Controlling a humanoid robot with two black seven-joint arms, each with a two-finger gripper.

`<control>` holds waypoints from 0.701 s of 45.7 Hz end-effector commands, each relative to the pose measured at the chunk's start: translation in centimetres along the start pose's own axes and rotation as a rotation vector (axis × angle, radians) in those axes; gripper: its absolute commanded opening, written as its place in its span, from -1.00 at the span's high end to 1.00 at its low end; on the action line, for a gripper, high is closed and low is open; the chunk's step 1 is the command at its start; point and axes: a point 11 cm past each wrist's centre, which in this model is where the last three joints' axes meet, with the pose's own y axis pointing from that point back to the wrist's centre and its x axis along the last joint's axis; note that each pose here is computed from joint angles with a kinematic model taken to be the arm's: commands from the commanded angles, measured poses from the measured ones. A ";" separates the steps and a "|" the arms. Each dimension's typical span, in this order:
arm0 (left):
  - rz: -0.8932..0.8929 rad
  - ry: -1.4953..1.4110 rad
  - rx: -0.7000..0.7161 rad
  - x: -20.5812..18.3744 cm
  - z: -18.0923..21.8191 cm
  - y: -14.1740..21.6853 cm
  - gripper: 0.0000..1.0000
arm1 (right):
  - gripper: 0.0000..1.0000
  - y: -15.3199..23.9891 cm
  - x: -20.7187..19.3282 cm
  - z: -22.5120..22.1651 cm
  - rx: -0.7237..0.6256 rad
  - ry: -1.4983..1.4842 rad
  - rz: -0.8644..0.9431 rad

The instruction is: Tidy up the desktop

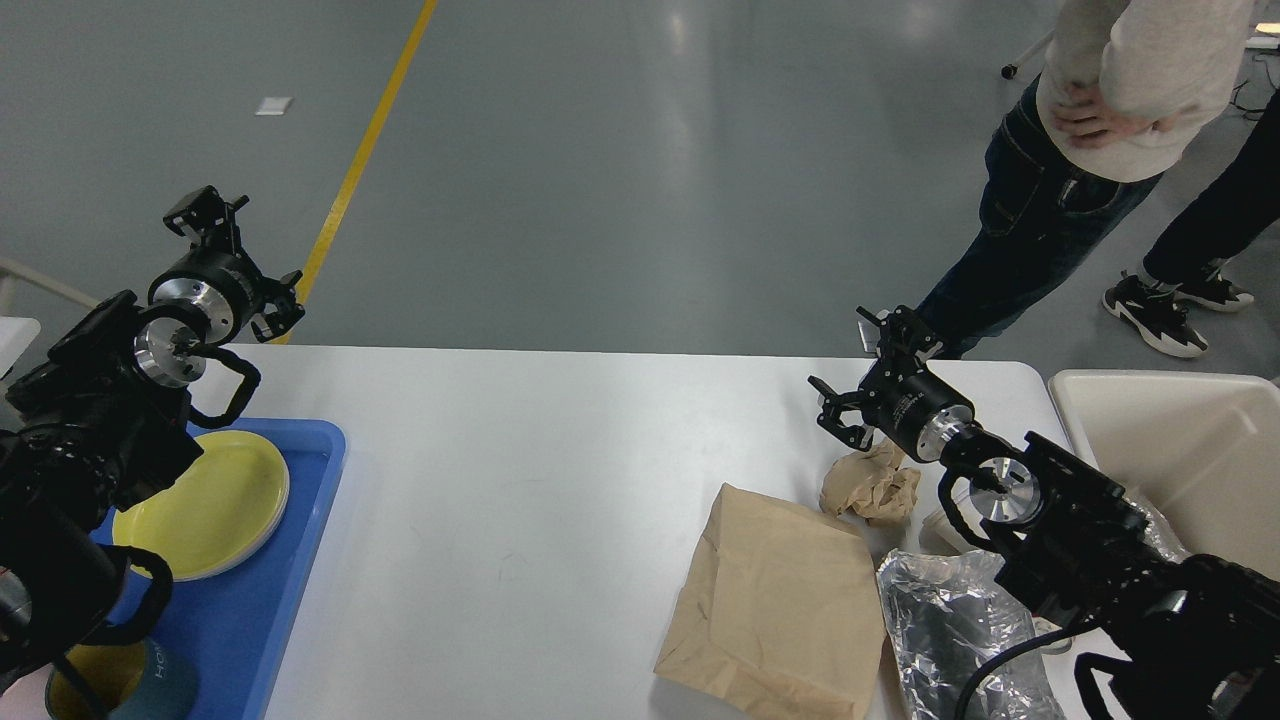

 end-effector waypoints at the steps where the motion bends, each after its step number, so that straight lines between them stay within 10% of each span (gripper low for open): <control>1: -0.051 0.042 0.007 -2.8 -0.9 -0.6 -0.93 | -1.00 0.0 0.0 0.0 0.000 0.000 0.000; 32: -0.092 0.053 -0.089 -3.0 -4.5 -0.1 -0.93 | -1.00 0.0 0.0 0.0 0.000 0.000 0.000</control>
